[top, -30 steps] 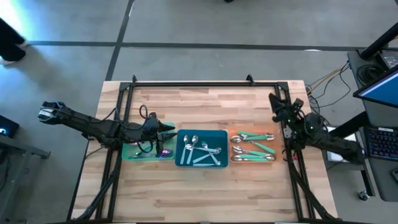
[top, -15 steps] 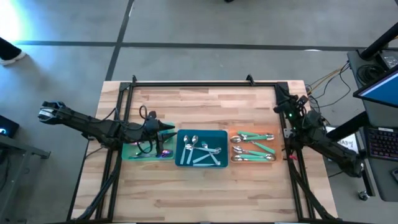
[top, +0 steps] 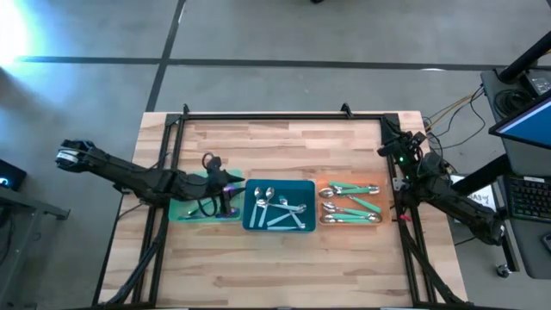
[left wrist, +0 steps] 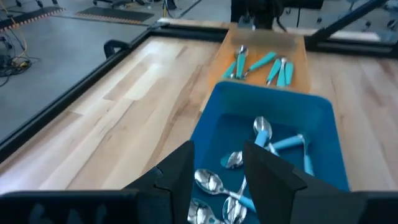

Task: Sort silverware by color (type)
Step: Return to Home Position

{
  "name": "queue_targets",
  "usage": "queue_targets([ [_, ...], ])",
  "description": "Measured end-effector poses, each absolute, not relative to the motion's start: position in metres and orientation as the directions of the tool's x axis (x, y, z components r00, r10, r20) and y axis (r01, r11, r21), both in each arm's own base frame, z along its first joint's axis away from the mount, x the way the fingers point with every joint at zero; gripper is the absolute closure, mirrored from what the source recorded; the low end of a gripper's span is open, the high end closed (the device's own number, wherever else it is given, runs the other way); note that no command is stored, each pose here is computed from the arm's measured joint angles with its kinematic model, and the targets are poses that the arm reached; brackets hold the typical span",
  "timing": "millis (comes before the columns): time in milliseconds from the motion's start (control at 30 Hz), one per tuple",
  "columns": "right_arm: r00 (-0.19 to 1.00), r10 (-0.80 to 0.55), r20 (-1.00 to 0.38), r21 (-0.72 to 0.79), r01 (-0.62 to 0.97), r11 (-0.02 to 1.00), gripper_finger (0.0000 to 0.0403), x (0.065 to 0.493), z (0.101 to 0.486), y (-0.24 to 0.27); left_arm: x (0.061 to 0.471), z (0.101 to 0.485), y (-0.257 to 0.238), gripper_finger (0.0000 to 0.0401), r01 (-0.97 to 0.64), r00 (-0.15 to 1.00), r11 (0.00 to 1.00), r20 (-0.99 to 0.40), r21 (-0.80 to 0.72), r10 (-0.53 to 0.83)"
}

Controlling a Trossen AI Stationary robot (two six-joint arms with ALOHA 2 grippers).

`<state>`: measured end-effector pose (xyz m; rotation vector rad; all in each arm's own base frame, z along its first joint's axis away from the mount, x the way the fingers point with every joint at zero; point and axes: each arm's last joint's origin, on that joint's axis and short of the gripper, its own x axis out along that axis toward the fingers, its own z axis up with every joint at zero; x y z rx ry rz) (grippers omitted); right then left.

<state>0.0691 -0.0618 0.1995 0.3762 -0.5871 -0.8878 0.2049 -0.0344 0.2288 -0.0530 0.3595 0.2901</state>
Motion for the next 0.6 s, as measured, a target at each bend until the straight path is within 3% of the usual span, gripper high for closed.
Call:
queue_targets([
  [200, 0.491, -0.810, 0.320, 0.535, 0.611, 0.583, 0.0310, 0.069, 0.199, -0.062, 0.192, 0.208, -0.030, 0.0281, -0.293, 0.877, 0.956, -0.390, 0.027, 0.280],
  [600, 0.491, -0.810, 0.320, 0.535, 0.612, 0.582, 0.0310, 0.069, 0.199, -0.062, 0.146, 0.203, -0.017, 0.0281, -0.296, 0.936, 0.954, -0.213, -0.047, 0.280],
])
